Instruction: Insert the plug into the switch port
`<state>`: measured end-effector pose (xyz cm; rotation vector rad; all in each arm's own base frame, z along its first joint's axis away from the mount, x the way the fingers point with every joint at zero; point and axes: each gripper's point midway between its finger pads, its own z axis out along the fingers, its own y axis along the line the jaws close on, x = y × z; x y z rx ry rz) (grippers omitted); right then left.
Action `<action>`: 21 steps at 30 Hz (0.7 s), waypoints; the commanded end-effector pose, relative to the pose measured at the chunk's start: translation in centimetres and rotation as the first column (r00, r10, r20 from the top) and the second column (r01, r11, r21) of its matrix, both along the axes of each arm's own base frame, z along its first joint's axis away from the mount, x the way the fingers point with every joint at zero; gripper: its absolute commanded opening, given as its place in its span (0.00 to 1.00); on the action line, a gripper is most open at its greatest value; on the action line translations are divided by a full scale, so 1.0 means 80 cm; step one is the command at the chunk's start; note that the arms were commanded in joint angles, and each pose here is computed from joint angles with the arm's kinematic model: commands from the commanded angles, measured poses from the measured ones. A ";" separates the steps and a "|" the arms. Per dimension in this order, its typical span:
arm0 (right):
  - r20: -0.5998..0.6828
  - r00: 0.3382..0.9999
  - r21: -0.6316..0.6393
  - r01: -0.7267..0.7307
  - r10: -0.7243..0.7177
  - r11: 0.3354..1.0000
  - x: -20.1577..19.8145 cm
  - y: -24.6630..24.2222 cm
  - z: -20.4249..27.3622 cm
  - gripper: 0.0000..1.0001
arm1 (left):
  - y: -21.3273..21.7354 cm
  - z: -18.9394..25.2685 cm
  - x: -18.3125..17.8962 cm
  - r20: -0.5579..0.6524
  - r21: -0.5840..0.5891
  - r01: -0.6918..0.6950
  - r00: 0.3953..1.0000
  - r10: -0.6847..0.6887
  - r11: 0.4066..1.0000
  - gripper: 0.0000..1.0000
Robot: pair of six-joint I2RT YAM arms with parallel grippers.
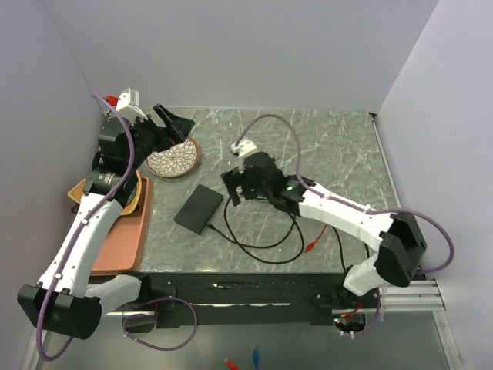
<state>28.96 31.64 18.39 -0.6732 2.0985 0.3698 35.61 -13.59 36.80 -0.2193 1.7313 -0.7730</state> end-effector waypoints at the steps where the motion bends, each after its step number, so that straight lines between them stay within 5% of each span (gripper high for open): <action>1: 0.071 0.997 0.096 -0.021 0.014 0.995 0.008 -0.010 0.038 0.99 | -0.022 0.015 -0.004 0.013 -0.139 0.074 0.997 -0.073 0.988 0.96; 4: 0.111 0.992 0.057 -0.064 0.058 0.996 0.011 -0.008 0.028 0.99 | -0.038 -0.024 -0.012 -0.033 -0.201 0.138 0.989 -0.147 0.970 0.96; 5: 0.107 0.992 0.028 -0.064 0.060 0.998 0.015 -0.009 0.014 0.98 | -0.044 -0.012 -0.015 0.037 -0.228 0.179 0.984 -0.175 0.957 0.96; 9: 0.104 0.993 -0.060 -0.042 0.048 0.997 0.032 -0.013 -0.020 0.95 | -0.046 -0.068 -0.014 -0.066 -0.234 0.163 0.981 -0.183 0.958 0.96; 21: -0.038 0.999 -0.232 -0.007 -0.002 0.973 0.077 -0.017 -0.107 0.87 | -0.041 -0.070 -0.011 -0.089 -0.186 0.144 0.983 -0.163 0.972 0.96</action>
